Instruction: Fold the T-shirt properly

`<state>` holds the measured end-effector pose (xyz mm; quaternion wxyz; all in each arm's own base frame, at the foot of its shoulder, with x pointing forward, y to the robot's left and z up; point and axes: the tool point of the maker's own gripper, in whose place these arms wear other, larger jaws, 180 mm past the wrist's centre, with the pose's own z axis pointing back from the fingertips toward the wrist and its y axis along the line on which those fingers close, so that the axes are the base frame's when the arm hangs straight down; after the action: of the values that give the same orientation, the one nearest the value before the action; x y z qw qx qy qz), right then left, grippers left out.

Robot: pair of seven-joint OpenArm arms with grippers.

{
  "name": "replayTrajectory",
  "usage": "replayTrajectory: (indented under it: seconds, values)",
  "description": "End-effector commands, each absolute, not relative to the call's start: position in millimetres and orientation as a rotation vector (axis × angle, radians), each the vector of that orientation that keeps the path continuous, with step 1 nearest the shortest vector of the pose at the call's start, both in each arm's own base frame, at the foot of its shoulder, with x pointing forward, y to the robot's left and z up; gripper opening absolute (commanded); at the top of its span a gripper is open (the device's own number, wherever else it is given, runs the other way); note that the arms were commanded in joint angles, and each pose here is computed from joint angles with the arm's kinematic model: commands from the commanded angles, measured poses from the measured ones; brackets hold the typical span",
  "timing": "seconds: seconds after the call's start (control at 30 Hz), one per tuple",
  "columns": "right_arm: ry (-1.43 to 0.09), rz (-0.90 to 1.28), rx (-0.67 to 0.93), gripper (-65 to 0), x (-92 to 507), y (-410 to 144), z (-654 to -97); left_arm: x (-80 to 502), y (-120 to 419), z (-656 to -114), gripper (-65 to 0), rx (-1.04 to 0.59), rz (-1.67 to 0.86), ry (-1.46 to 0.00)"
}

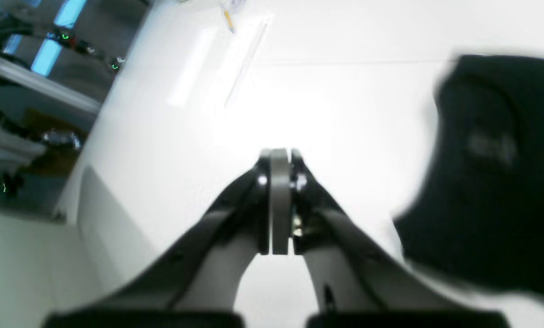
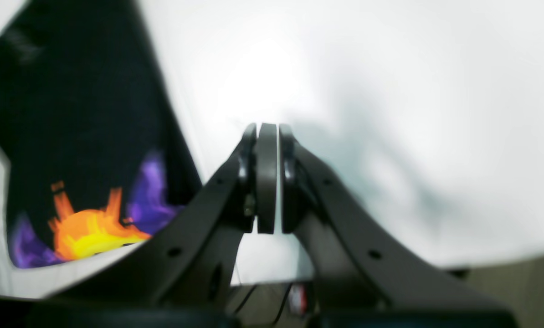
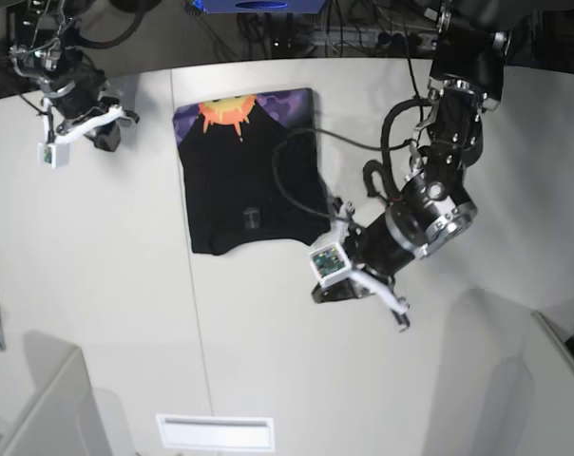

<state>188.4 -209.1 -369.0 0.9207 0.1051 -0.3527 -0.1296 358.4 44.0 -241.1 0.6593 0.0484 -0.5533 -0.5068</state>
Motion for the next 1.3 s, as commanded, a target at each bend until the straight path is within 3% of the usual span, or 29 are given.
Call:
replayTrajectory:
  seconds: [0.0,0.1,0.3,0.5,0.7,0.83,1.03,1.27]
  values:
    - [-0.762,-0.235,0.209,-65.0,189.3,-210.6,-361.0,361.8,55.2,-225.8,-65.0,0.143,-1.108,-1.297]
    - [-0.807,-0.17,0.216,-65.0,188.8,-209.0,-355.0,357.3,91.4,-238.8,-65.0,0.179,-1.014,-1.249]
    - [-0.852,-0.035,0.25,-65.0,185.2,-197.8,-347.6,334.2,156.8,-237.1,-65.0,0.086,-0.745,-1.321]
    - [-0.773,0.118,0.085,-65.0,170.4,-216.0,-361.8,301.7,221.6,-244.1,-65.0,0.109,-0.616,-1.27]
    - [-0.839,0.132,0.028,-65.0,156.0,-228.8,-354.7,267.2,280.8,-245.1,-65.0,0.166,-0.484,-1.219]
    - [-0.867,0.098,-0.036,-65.0,151.4,-253.1,-345.8,240.5,296.5,-257.4,-65.0,0.18,-0.462,-1.167]
    - [-0.868,0.073,-0.115,-65.0,146.0,-281.3,-336.9,206.3,311.6,-272.0,-65.0,0.116,-0.411,-1.278]
    - [-0.846,0.158,-0.102,-65.0,133.7,-286.1,-331.9,157.1,331.1,-301.6,-65.0,0.08,-0.364,-1.302]
